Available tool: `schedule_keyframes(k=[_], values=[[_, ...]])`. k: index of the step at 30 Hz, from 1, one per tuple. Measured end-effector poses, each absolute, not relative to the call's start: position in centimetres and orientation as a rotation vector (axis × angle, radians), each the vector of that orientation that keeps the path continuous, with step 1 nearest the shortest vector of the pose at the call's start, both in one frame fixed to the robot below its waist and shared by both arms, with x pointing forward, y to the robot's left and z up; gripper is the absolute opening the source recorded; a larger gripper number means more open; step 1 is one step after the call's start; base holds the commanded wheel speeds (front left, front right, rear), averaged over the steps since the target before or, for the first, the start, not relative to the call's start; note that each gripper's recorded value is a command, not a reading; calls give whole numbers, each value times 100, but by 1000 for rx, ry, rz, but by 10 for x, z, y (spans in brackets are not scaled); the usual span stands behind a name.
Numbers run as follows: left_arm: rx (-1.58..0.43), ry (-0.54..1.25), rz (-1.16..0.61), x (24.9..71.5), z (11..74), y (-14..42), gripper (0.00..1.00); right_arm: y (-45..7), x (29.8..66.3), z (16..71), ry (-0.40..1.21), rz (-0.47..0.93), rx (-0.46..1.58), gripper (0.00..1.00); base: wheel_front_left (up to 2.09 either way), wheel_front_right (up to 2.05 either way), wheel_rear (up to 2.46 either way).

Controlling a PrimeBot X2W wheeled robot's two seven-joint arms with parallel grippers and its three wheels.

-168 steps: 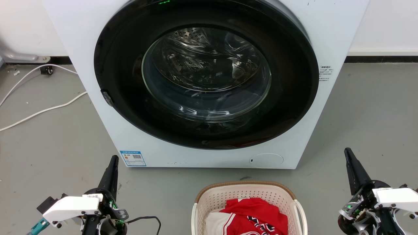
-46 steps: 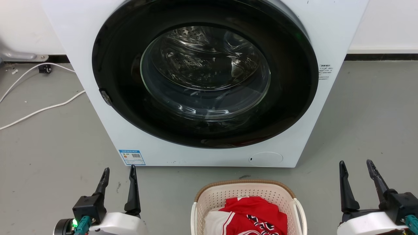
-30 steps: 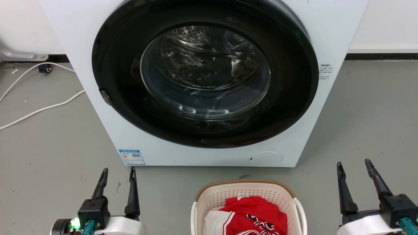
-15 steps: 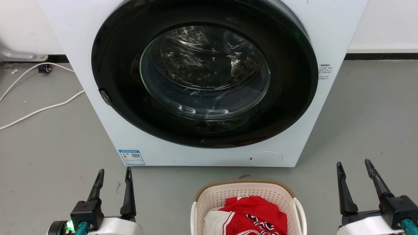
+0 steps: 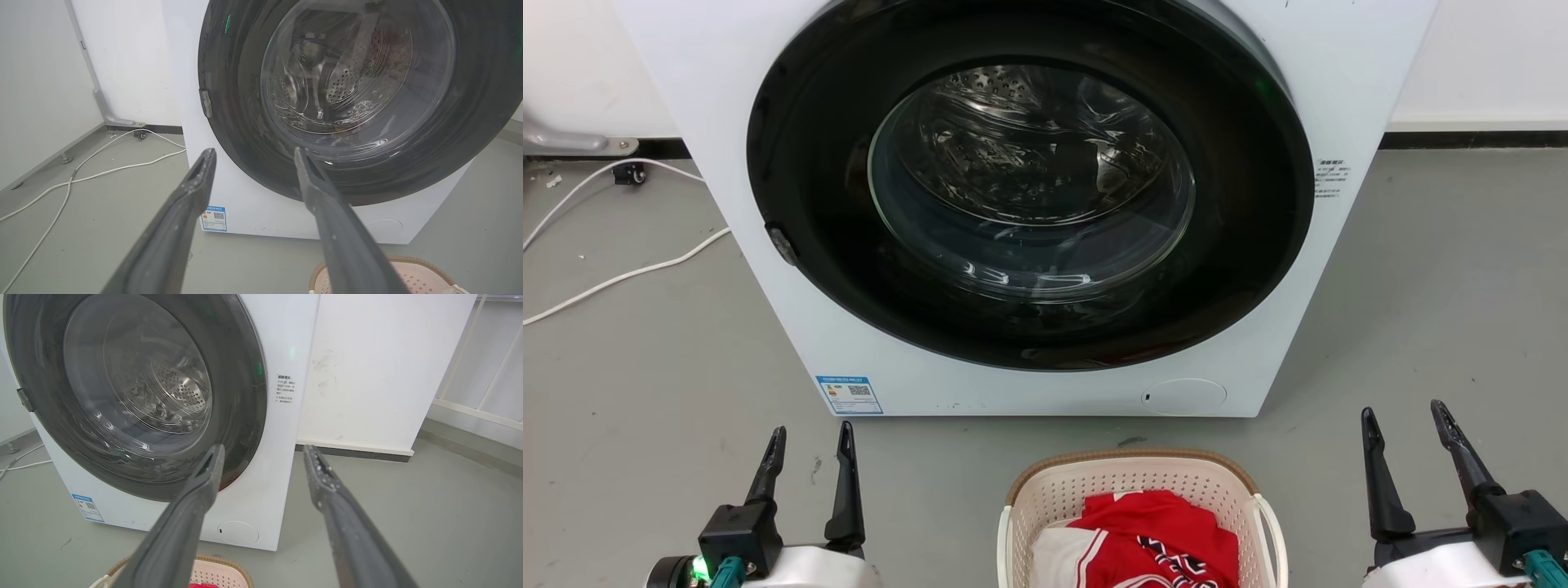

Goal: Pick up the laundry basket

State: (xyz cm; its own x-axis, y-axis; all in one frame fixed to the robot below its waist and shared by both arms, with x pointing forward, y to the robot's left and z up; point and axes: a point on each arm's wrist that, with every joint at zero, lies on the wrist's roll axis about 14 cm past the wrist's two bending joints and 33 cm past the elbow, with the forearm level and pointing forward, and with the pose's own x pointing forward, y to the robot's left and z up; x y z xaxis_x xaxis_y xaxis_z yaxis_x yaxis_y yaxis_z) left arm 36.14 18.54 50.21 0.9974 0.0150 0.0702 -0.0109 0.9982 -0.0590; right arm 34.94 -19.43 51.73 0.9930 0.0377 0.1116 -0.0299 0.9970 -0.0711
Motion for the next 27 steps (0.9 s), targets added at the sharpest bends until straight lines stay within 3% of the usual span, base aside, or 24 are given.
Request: schedule_keyframes(k=[12, 27], values=[[-74, -5, -24, 371, 481, 171, 100, -195, 355, 503, -68, 35, -76, 100, 0, 0, 0], [-94, 306, -201, 422, 379, 114, 100, -201, 412, 411, 210, 41, -123, 100, 0, 0, 0]])
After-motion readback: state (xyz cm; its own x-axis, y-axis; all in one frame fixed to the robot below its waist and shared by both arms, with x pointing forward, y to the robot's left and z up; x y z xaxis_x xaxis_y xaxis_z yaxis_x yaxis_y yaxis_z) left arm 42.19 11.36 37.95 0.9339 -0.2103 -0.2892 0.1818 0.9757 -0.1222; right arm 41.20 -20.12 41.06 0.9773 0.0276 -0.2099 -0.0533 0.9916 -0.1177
